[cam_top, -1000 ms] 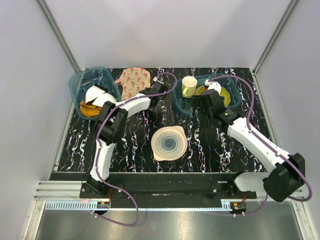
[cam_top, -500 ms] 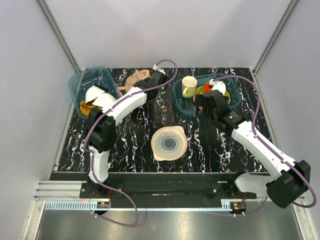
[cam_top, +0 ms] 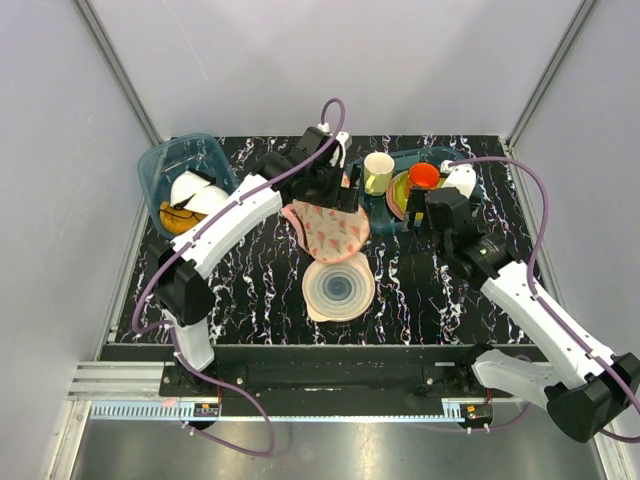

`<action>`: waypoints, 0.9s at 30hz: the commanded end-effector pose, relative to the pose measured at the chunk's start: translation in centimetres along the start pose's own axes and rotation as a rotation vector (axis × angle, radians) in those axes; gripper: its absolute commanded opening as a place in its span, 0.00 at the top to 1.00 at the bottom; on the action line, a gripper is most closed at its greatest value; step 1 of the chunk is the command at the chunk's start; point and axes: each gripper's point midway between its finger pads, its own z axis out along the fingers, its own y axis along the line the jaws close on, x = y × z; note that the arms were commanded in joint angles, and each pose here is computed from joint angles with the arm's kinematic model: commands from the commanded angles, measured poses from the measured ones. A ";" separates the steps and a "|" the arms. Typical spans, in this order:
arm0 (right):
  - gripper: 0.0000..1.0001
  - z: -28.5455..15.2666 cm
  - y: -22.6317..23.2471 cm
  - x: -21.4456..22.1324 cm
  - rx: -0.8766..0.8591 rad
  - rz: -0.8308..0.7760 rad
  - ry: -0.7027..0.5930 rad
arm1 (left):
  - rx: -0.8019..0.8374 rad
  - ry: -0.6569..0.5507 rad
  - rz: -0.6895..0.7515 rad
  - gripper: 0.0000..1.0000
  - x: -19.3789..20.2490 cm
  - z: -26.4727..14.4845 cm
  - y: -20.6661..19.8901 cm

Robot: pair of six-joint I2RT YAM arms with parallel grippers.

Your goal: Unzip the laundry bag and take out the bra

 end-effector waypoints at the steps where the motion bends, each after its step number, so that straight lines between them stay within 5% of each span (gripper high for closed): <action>1: 0.00 0.1 0.6 0.9 -0.021 0.060 0.019 | 0.107 -0.087 -0.052 0.01 -2.8 -1.9 -0.4; 11: 0.01 2.4 8.0 6.9 -0.299 0.214 0.241 | -0.115 -0.126 -0.299 0.01 1.5 -6.1 14.0; 15: 0.02 3.3 12.2 8.7 -0.449 0.292 0.313 | -0.138 -0.080 -0.318 0.01 4.8 -5.5 15.0; 18: 0.00 3.6 14.7 8.3 -0.429 0.183 0.283 | -0.157 -0.057 -0.335 0.01 6.0 -5.2 15.4; 27: 0.00 3.6 13.1 7.0 -0.335 0.104 0.201 | -0.043 -0.011 -0.532 0.13 7.8 2.4 14.7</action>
